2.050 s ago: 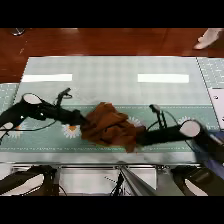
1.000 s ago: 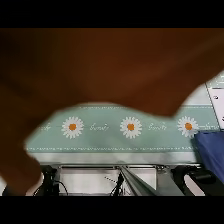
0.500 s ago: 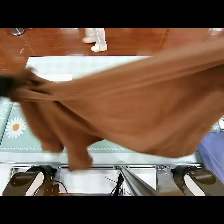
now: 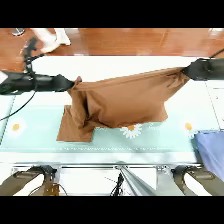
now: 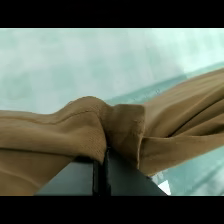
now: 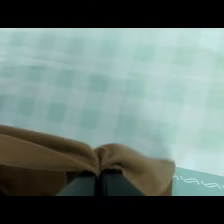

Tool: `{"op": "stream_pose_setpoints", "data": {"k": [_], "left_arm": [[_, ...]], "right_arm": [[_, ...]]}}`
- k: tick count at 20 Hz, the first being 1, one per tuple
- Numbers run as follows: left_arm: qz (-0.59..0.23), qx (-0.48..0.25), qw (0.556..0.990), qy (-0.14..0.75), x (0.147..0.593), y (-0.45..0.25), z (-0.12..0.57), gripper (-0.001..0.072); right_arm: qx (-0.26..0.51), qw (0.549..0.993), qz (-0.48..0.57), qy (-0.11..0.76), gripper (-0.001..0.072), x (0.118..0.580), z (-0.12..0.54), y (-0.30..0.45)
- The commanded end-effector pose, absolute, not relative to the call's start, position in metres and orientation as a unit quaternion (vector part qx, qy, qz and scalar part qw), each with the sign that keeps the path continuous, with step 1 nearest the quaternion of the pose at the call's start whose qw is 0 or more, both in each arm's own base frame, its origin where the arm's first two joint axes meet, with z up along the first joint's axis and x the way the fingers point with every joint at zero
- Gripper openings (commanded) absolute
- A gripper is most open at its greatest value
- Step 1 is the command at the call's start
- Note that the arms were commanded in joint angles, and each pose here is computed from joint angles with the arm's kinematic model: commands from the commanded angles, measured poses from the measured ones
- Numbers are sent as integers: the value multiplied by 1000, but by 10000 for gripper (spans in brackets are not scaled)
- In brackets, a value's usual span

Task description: Fold the shirts.

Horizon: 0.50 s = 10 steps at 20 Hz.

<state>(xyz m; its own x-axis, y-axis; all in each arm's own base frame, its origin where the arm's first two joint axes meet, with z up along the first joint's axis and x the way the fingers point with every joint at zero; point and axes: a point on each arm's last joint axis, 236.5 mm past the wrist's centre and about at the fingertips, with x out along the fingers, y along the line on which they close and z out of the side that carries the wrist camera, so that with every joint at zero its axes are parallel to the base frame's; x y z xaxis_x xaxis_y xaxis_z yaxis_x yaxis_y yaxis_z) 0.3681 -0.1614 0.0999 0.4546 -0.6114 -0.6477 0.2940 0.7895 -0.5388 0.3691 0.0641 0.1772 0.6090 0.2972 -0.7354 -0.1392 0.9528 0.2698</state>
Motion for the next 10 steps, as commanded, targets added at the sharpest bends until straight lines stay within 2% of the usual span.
{"op": "stream_pose_setpoints", "data": {"k": [1, 4, 5, 6, 7, 8, 9, 10], "left_arm": [[-251, -186, 837, 449, 423, -176, 59, 20], [-261, -229, 816, 462, 439, -195, 47, 31], [-261, -238, 810, 467, 441, -198, 43, 208], [-265, -236, 806, 474, 439, -199, 40, 649], [-265, -234, 801, 483, 436, -195, 39, 705], [-268, -218, 796, 497, 432, -185, 39, 705], [-262, -200, 791, 516, 426, -167, 39, 704], [-232, -192, 779, 549, 419, -139, 34, 704]], "right_arm": [[181, 868, 96, 451, 26, 429, 114, 47], [235, 848, 95, 465, 27, 461, 71, 53], [250, 842, 95, 469, 27, 468, 61, 56], [272, 833, 96, 472, 29, 473, 52, 59], [296, 824, 95, 474, 156, 476, 48, 58], [322, 816, 95, 472, 571, 477, 48, 55], [333, 812, 97, 469, 623, 477, 53, 46], [335, 808, 98, 474, 622, 471, 57, 33]]}}
